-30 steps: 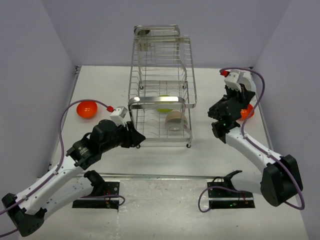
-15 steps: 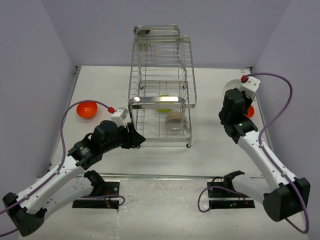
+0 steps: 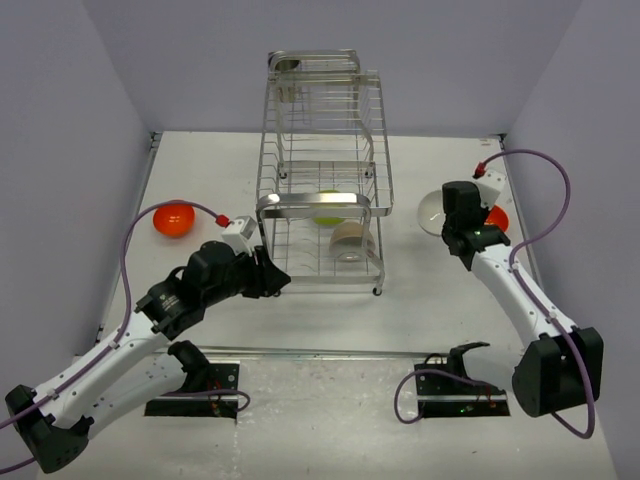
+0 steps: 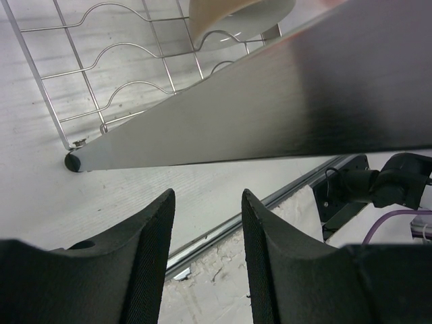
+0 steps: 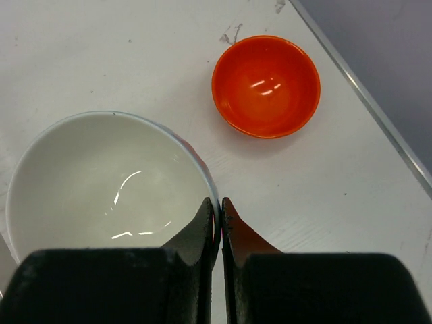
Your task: Unload the bowls from the dish rack
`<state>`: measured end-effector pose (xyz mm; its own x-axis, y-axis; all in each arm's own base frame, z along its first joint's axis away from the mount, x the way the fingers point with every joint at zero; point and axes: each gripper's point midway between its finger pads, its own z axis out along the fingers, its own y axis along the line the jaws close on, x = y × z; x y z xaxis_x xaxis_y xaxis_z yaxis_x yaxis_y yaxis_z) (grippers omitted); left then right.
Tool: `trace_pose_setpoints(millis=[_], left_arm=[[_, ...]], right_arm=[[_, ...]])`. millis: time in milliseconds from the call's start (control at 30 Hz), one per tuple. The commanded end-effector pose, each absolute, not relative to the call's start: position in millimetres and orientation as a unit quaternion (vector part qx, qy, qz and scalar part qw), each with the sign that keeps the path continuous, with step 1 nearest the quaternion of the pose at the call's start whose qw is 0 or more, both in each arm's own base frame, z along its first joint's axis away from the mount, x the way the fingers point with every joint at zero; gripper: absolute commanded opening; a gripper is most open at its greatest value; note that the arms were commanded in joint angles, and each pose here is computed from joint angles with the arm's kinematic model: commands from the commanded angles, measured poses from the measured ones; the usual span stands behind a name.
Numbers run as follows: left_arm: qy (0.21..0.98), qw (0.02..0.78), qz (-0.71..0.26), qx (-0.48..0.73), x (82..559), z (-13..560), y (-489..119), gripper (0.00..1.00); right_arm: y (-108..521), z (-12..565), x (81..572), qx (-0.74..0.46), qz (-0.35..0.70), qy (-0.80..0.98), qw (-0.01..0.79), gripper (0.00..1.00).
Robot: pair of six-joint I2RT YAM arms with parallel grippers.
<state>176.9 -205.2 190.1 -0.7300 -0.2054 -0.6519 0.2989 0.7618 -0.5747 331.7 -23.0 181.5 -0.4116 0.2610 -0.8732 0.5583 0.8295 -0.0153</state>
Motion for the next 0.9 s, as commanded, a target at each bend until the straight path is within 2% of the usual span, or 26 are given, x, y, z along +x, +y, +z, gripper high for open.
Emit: trace_pose_setpoints(millis=[0,533,867], left_arm=[[0.855,0.379,-0.352,0.038,178,197,-208,0.46],[0.858,0.376,-0.348,0.041,179,194,-208,0.46],[0.861,0.373,-0.343,0.043,180,191,-209,0.46]], right_arm=[[-15,196,352,0.278,-0.081,0.816,0.501,0.00],[-36,136,384,0.296,-0.053,0.868,0.396,0.00],[-47,121,411,0.293,-0.057,0.883,0.362,0.00]])
